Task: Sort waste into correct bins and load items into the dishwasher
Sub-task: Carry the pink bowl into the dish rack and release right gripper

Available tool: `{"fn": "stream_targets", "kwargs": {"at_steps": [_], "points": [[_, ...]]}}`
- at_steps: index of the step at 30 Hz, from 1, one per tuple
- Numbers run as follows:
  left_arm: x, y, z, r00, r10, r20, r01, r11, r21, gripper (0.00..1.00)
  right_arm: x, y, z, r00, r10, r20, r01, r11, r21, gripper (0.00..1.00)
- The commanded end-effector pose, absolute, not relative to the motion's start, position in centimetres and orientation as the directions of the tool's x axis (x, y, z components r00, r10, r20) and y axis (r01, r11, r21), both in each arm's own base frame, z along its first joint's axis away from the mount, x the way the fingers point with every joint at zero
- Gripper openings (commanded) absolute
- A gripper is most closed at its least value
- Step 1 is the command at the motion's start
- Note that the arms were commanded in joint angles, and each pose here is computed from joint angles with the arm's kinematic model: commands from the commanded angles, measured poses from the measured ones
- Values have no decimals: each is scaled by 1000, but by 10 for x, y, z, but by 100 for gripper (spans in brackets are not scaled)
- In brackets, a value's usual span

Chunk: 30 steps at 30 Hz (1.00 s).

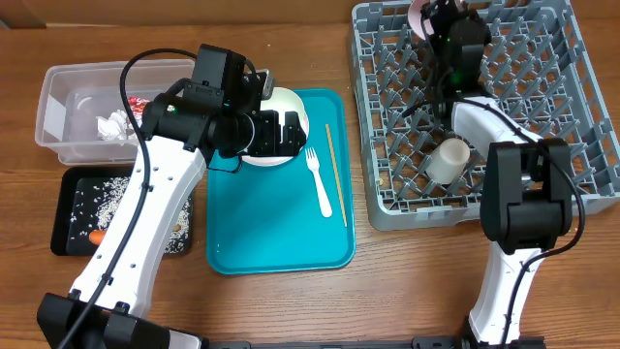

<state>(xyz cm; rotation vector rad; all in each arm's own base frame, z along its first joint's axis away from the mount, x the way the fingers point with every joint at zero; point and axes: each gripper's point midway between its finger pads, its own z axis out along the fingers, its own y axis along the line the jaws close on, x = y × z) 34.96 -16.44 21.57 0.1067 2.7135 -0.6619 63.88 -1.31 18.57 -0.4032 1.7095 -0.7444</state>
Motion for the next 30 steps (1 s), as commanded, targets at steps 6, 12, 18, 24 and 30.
{"fn": "stream_targets", "kwargs": {"at_steps": [6, 12, 18, 24, 30], "points": [[352, -163, 226, -924, 0, -384, 176, 888, -425, 100, 639, 5, 167, -280, -618, -734, 34, 758, -651, 4], [352, -163, 226, -924, 0, -384, 176, 888, -425, 100, 639, 14, 159, -280, -626, -727, -17, 761, -649, 4], [352, -163, 226, -924, 0, -384, 176, 888, -425, 100, 639, 14, 158, -280, -626, -727, -17, 761, -649, 4], [352, -163, 226, -924, 0, -384, 176, 888, -425, 100, 637, 6, 159, -309, -620, -721, 20, 754, -657, 6], [352, -163, 226, -924, 0, -384, 176, 888, -425, 100, 635, 0, 163, -327, -614, -719, 53, 747, -662, 8]]}}
